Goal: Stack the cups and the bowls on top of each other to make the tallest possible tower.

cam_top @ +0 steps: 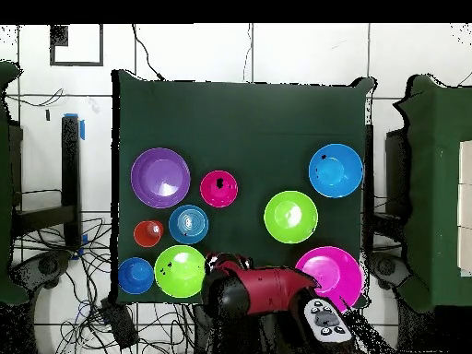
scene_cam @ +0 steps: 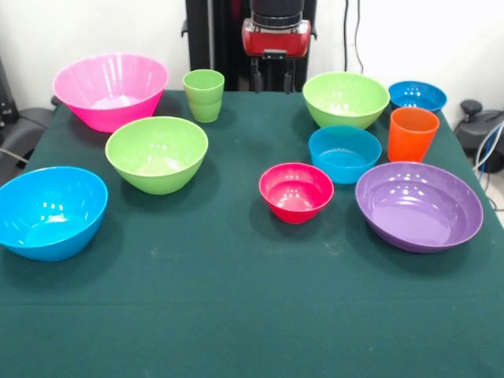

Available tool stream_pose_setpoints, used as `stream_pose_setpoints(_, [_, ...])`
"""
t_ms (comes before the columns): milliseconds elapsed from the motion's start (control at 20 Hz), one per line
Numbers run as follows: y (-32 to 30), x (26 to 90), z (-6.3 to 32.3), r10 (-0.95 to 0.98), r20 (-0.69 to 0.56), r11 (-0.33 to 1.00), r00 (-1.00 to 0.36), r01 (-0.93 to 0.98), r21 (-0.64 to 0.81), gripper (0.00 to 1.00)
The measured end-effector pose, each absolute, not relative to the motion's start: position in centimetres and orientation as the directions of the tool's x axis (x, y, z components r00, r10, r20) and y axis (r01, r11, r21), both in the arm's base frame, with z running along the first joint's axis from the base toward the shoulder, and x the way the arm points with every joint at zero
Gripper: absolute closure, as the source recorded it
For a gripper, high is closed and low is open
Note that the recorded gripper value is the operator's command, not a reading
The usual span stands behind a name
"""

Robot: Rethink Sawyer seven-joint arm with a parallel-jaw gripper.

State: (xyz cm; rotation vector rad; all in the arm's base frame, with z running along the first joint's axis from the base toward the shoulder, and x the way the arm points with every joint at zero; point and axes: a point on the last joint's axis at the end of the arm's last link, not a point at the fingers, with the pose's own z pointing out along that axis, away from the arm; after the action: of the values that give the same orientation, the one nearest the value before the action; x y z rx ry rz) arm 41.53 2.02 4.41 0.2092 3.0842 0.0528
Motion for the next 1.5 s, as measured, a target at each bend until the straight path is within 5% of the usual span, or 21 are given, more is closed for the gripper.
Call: stream_pose_setpoints(1500, [-5.1, 44.9, 3.3, 0.154, 0.056, 0.982, -0.986, 0.159, 0.106, 0.0])
